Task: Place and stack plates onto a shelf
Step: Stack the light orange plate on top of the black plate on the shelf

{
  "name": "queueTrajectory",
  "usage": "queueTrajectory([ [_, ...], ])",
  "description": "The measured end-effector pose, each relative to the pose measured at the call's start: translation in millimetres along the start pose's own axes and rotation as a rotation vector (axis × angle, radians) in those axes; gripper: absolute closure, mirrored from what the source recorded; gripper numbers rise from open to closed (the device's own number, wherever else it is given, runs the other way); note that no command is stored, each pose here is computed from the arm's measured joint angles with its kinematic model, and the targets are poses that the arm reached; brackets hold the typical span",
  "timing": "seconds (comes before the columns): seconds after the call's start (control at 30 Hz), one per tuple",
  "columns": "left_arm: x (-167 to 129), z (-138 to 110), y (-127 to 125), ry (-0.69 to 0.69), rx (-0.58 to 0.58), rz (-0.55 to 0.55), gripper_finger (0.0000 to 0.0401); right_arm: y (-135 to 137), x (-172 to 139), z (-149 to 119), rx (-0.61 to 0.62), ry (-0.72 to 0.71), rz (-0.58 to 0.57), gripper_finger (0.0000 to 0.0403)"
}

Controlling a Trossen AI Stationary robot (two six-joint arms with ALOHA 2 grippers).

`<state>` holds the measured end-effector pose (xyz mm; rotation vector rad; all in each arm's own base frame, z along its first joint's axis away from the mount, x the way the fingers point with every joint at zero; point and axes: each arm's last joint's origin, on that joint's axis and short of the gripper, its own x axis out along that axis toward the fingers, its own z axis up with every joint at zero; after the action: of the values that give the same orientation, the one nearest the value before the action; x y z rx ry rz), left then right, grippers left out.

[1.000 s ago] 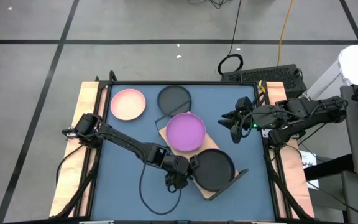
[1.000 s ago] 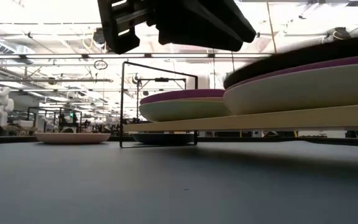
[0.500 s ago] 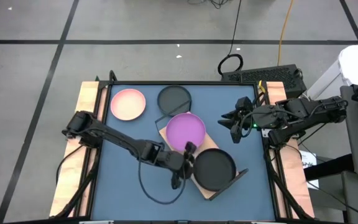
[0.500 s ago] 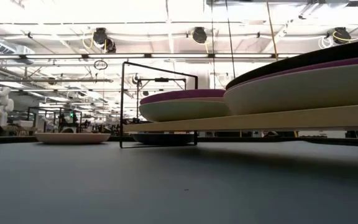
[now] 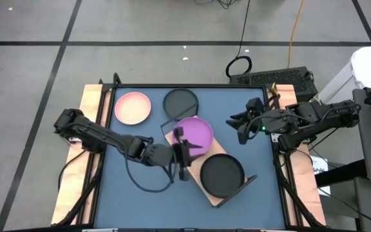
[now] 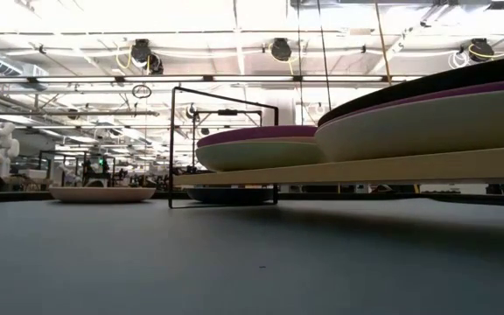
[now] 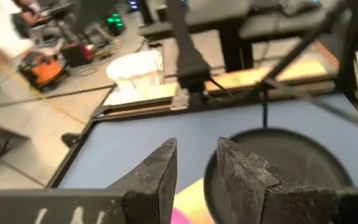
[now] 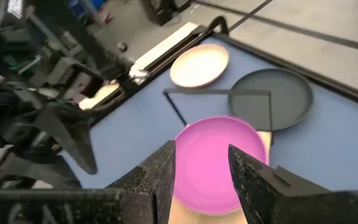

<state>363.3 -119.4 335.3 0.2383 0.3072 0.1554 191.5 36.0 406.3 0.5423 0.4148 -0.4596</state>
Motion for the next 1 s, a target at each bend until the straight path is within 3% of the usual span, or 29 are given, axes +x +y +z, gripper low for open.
queueTrajectory([
  [0.13,-13,6,9,0.004,-0.122,0.044,0.0279,-1,1,2,0.036,-0.02,-0.019,0.0271],
  [0.33,-45,19,39,0.001,-0.467,0.073,0.0279,-4,2,4,0.078,-0.033,-0.038,0.0271],
  [0.63,-86,4,79,0.194,-0.598,0.216,0.0279,-8,24,8,0.077,-0.029,-0.125,0.0271],
  [0.77,-97,-8,100,0.288,-0.737,0.328,0.0279,-11,34,10,0.063,-0.027,-0.158,0.0271],
  [1.0,-101,-28,132,0.444,-0.859,0.461,0.0279,-24,40,21,0.064,-0.052,-0.226,0.0271],
])
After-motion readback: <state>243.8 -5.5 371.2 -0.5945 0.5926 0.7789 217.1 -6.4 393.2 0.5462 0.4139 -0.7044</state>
